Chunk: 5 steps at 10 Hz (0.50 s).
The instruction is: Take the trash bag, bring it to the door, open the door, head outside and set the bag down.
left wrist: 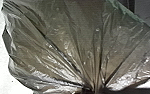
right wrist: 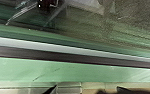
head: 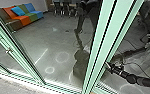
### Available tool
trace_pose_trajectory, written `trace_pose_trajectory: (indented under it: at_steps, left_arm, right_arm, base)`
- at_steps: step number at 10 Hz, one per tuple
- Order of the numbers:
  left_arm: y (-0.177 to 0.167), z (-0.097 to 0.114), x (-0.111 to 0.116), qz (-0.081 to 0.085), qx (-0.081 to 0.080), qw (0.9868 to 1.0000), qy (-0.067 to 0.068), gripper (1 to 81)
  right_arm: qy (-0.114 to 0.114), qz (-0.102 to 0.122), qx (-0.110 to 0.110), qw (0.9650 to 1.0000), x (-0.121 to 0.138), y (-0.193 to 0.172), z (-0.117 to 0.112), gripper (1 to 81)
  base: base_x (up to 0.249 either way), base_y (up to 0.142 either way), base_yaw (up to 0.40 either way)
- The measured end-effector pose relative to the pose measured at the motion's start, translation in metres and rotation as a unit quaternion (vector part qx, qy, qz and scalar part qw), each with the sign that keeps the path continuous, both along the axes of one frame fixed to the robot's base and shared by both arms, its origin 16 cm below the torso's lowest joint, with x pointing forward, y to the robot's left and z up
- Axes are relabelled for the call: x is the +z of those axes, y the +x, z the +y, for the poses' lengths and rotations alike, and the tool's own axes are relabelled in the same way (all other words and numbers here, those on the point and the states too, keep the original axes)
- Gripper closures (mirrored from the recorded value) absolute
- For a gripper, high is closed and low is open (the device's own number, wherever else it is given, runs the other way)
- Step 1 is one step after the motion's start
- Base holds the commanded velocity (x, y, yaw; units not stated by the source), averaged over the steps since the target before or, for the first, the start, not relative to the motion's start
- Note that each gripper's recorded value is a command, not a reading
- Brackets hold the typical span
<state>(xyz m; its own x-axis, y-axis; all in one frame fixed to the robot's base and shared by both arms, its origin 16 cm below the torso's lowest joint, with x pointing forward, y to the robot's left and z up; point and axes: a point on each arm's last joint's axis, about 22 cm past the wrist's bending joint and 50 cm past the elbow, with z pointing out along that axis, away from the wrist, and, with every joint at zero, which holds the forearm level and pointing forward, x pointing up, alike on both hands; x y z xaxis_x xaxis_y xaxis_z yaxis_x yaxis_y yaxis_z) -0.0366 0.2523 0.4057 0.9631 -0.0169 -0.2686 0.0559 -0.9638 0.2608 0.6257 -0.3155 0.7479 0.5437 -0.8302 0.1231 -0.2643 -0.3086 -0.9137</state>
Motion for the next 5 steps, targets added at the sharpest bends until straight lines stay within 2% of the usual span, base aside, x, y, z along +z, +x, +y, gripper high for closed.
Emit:
trace_pose_trajectory:
  at_steps: [5]
  left_arm:
    - [-0.0001,-0.0003,0.0000,0.000,0.000,1.0000,0.000,81.1]
  right_arm:
    - [0.000,-0.008,0.009,0.9999,-0.0003,-0.0082,0.0039,1.0]
  base:
    - [0.000,0.000,0.000]
